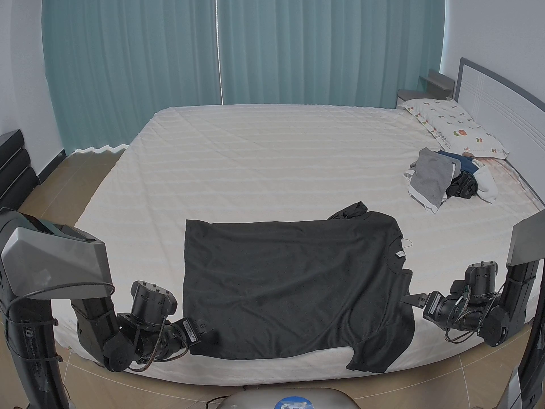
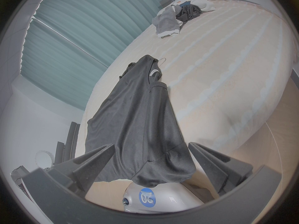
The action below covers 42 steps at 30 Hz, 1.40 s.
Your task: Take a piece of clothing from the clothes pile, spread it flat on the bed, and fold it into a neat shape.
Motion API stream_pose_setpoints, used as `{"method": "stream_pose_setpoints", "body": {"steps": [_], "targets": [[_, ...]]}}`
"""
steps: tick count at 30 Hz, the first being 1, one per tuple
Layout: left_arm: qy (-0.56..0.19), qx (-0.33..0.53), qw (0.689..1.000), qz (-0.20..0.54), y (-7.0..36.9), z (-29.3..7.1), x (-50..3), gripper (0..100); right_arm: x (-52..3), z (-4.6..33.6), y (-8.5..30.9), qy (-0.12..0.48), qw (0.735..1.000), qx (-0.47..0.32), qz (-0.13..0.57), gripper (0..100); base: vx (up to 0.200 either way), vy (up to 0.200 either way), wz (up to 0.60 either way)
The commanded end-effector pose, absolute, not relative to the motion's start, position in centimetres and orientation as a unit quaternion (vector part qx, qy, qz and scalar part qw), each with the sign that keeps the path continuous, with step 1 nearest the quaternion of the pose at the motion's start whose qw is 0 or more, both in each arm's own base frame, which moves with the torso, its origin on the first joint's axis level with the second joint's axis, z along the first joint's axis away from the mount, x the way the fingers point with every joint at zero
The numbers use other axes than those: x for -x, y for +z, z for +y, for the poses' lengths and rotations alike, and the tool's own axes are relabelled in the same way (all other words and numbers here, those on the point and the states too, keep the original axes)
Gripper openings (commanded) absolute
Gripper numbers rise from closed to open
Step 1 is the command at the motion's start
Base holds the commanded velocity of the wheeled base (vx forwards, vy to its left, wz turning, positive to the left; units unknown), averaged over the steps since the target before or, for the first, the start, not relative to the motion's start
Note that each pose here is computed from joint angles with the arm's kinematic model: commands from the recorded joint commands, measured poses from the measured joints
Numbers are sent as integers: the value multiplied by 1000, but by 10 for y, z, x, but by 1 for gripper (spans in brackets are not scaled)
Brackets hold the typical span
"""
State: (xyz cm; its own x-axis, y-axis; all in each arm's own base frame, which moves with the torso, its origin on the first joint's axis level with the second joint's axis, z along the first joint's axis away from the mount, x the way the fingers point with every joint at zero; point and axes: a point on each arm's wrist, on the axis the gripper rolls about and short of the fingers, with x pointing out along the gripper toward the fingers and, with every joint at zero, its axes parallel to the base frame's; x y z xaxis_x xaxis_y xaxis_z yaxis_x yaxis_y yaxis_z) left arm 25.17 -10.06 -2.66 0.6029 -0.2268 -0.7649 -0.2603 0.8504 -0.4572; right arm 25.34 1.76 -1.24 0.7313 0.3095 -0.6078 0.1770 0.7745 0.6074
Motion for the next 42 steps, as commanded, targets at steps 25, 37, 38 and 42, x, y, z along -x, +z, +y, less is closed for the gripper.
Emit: {"method": "stream_pose_setpoints", "body": {"steps": [25,37,38,42], "targets": [[26,243,866,436,-26,-85,-254,0,-256,14,-32,33,868,-307,389,100,0,0,0],[40,255,869,423,-22,-74,-260,0,-268,28,-47,58,871,-281,399,100,0,0,0],[40,255,869,422,-22,-75,-260,0,-269,30,-48,61,872,-276,400,100,0,0,0],[39,255,869,421,-22,-75,-261,0,-270,31,-52,63,875,-263,402,100,0,0,0]]}}
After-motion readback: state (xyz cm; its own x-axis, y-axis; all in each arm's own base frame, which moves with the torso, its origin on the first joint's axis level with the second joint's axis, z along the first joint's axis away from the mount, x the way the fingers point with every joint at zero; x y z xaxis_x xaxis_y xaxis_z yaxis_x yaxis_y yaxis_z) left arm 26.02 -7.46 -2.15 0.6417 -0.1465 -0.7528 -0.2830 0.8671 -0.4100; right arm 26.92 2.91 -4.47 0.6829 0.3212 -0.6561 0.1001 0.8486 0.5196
